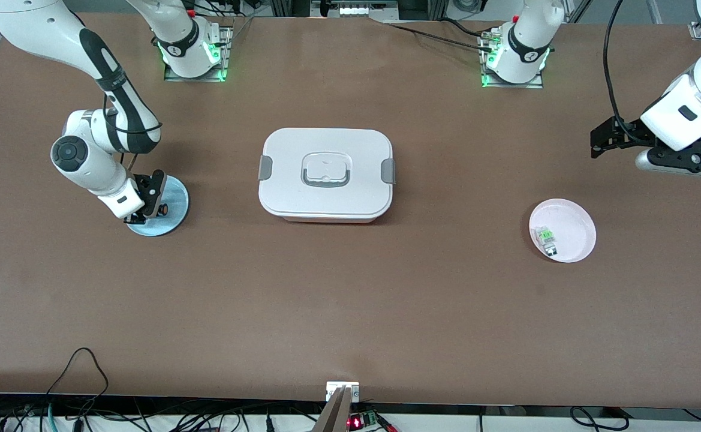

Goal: Transfer orange switch to right arm and place
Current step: 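Carry the switch over the blue plate with the right gripper, then lower the switch onto the blue plate and open the right gripper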

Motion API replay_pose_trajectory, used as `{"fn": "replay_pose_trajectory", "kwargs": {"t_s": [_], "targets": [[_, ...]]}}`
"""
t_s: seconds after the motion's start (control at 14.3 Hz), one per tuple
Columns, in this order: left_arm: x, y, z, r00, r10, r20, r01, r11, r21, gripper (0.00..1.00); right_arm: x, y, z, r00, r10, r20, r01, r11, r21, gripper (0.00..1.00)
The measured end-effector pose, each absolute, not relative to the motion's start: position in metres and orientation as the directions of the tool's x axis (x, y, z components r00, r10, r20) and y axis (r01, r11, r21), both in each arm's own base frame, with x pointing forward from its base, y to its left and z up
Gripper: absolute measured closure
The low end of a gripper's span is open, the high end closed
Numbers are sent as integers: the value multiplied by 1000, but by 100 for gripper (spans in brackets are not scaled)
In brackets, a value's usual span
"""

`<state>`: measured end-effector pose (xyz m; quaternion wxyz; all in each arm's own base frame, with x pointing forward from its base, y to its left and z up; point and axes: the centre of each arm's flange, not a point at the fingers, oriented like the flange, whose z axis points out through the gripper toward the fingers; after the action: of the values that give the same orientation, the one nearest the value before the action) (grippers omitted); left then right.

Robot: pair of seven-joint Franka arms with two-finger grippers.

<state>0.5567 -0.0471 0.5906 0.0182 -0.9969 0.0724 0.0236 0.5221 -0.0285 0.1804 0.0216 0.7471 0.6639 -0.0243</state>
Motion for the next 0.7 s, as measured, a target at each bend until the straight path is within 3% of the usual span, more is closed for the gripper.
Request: {"fn": "replay_pose_trajectory", "kwargs": {"t_s": [0.14,0.42,0.63,0.7], "targets": [[557,-54,597,987,-156,-37,-157,-987,-33,0,520,-28,180,125,990,-64,992,-126,-3,59],[557,-55,600,987,-158,-31,-159,-987,-34,0,521,-28,191,197,978,-69,980,-198,3,26],[557,-55,600,987,-157,-31,-158,-987,-34,0,533,-12,236,278,959,-59,960,-276,36,0],[557,-55,600,987,-157,-31,-158,-987,-34,0,540,-4,258,308,950,-42,951,-307,38,0]]}}
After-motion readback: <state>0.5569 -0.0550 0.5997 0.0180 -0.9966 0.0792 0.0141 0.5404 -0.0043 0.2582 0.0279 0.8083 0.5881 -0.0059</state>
